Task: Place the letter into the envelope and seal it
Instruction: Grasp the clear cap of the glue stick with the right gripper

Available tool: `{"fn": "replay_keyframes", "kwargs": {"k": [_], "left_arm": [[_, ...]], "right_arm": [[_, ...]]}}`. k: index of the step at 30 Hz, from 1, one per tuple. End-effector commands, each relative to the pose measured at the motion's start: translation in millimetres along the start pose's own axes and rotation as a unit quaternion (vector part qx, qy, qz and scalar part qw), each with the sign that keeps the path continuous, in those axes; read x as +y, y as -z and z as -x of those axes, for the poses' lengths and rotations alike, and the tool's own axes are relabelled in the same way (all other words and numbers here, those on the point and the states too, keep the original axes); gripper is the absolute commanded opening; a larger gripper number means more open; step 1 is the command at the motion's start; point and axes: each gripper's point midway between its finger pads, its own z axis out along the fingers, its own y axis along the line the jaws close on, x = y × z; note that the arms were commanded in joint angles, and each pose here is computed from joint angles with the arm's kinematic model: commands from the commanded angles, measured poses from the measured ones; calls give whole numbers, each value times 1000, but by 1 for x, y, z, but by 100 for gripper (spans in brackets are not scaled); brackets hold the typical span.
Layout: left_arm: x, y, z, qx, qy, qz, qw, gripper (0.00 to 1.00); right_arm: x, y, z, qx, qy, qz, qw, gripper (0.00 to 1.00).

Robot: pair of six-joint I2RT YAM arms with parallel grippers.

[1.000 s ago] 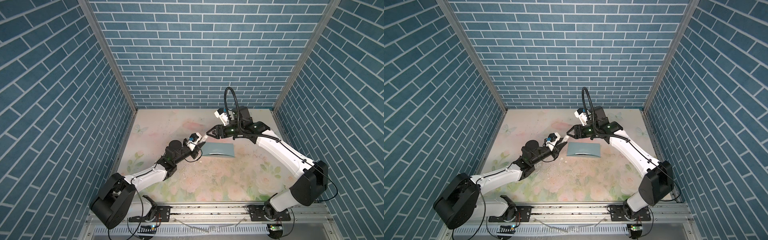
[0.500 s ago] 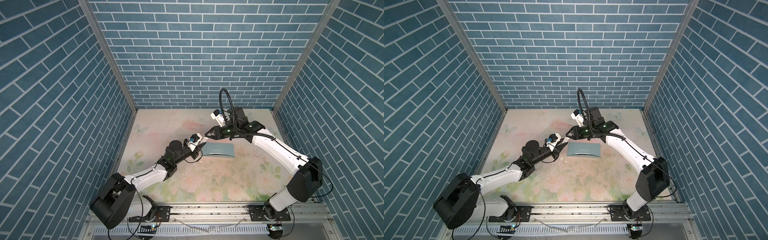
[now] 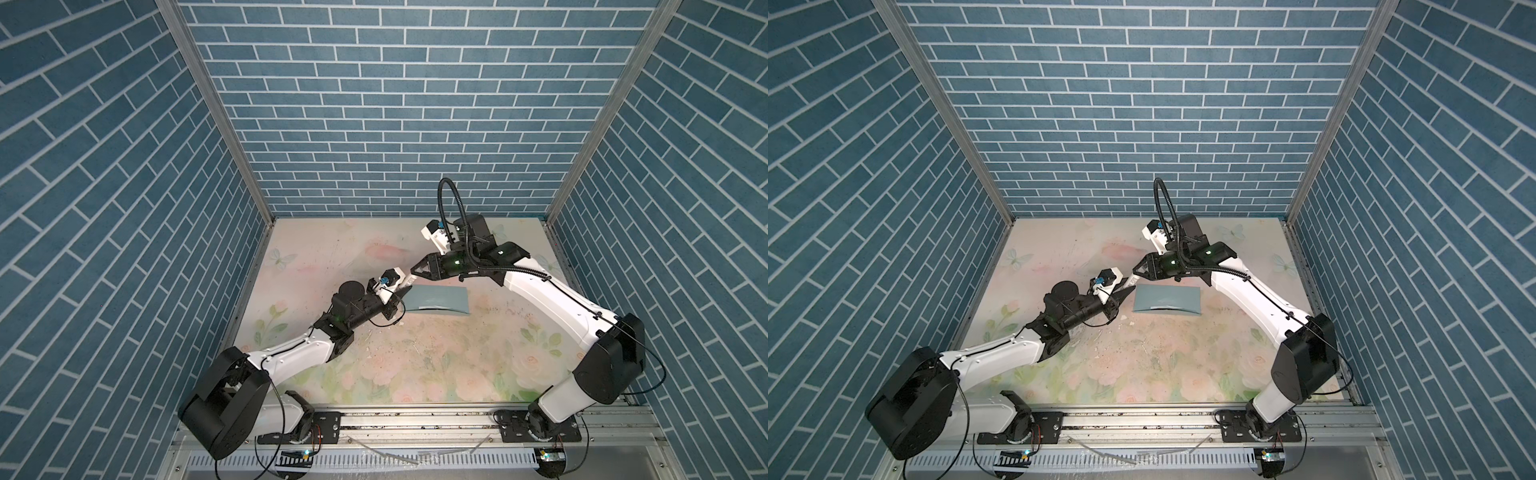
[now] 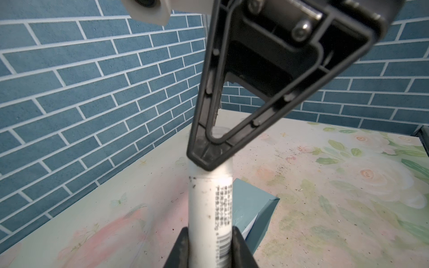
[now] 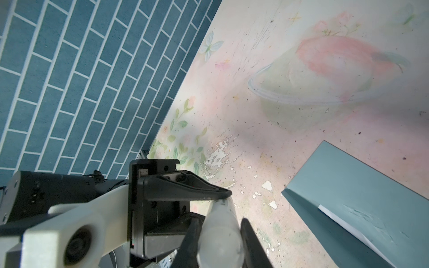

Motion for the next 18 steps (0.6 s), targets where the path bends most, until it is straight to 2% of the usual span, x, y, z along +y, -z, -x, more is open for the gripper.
{"fn": "replay_keyframes", "kwargs": {"k": [1, 18], "left_arm": [[-8, 2, -4, 1, -13, -11, 1000, 0], [-14, 3, -10, 4, -14, -14, 1000, 0]], "right_arm": [[17, 26, 25, -40, 42, -7, 998, 12], [11, 56, 36, -71, 43, -18, 996, 11]]}}
